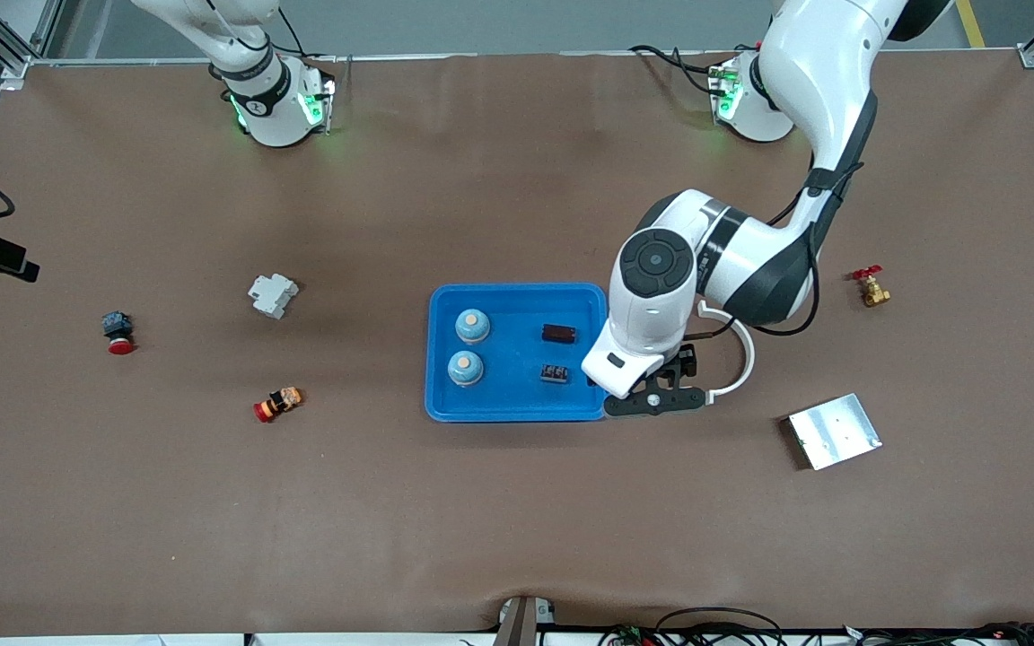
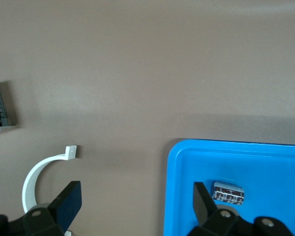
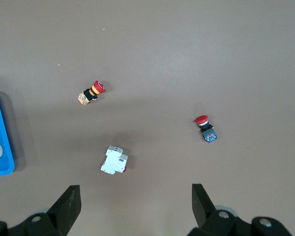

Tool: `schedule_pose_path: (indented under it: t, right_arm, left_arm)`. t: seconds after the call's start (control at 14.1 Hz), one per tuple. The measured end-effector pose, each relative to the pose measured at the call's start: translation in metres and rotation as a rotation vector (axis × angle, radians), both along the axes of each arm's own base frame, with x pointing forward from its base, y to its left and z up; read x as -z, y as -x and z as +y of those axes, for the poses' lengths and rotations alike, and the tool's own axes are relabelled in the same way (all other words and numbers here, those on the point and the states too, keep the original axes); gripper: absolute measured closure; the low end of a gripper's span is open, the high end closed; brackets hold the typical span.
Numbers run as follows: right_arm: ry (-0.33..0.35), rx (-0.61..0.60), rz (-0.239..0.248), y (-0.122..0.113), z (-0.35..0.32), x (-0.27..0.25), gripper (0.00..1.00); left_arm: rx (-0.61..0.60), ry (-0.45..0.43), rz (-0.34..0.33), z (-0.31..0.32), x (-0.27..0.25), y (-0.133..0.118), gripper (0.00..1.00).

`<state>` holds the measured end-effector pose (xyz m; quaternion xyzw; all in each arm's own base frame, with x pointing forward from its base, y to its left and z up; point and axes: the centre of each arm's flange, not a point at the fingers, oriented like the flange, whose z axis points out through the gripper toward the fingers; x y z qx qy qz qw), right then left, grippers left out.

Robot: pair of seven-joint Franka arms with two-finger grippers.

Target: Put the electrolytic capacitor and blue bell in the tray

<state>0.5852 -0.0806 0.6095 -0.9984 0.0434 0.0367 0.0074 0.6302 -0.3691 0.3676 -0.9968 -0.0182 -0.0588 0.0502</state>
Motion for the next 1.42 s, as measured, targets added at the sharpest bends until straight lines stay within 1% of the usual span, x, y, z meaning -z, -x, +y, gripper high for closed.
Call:
schedule_pose_path:
  t: [0.5,1.06,1.42]
  right_arm:
    - [0.000,0.000,0.000,0.000,0.000,0.000,0.00]
    - [0.000,0.000,0.000,0.000,0.000,0.000,0.00]
    - [0.000,0.000,0.000,0.000,0.000,0.000,0.00]
  left_arm:
    - [0.031,0.001,-0.022,0.029,-0.024,-0.014,0.00]
    - [0.041,-0.001,-0.022,0.039,-0.026,-0.019,0.00]
    - [0.052,-0.006,-0.020,0.059,-0.028,-0.029,0.00]
